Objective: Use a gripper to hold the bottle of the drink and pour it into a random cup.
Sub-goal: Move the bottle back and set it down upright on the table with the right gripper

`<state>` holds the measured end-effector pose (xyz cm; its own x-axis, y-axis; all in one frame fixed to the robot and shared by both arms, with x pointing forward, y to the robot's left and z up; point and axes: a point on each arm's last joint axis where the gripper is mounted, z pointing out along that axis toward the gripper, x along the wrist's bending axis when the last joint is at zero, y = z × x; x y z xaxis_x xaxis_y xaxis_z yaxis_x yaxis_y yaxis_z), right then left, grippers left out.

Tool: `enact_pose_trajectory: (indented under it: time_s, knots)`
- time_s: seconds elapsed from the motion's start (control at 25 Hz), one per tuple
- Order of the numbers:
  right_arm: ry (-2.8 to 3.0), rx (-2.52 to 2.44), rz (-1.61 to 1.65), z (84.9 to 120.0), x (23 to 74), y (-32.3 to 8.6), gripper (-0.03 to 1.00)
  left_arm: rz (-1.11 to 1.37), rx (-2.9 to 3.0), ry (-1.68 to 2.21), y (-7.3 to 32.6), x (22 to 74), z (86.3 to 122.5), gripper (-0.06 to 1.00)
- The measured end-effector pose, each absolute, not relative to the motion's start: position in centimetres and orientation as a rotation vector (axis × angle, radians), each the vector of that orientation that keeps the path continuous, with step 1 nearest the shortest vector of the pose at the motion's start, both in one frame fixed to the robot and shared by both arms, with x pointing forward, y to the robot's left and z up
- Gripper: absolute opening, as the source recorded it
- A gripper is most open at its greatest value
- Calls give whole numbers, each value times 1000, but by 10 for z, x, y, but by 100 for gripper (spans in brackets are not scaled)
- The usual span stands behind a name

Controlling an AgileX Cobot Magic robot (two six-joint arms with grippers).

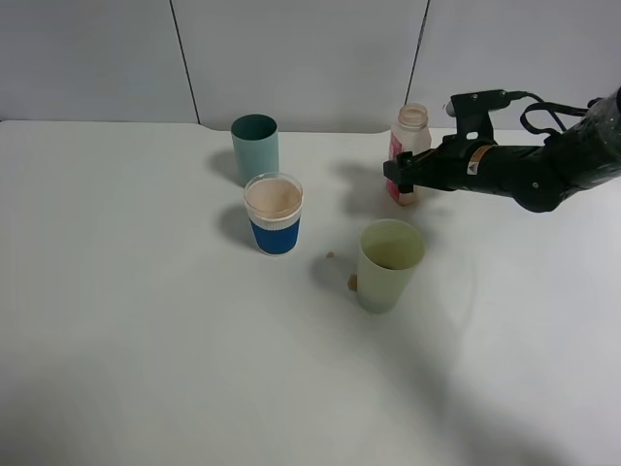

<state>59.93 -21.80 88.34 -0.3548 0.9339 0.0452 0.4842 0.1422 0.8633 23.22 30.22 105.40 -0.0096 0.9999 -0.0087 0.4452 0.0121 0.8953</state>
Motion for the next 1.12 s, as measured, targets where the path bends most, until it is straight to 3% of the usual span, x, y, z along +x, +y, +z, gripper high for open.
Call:
enact_pose_trajectory:
  time_s: [0.2, 0.88, 1.12]
  knots:
    - [1902, 1373, 1129, 883, 599, -219, 99, 952, 1528, 1551, 302, 232, 1054, 93]
    - [1920, 1390, 1102, 881, 598, -219, 99, 952, 1528, 1551, 302, 232, 1054, 93]
    - [1903, 1376, 1083, 906, 595, -221, 99, 952, 1528, 1551, 302, 232, 1054, 93]
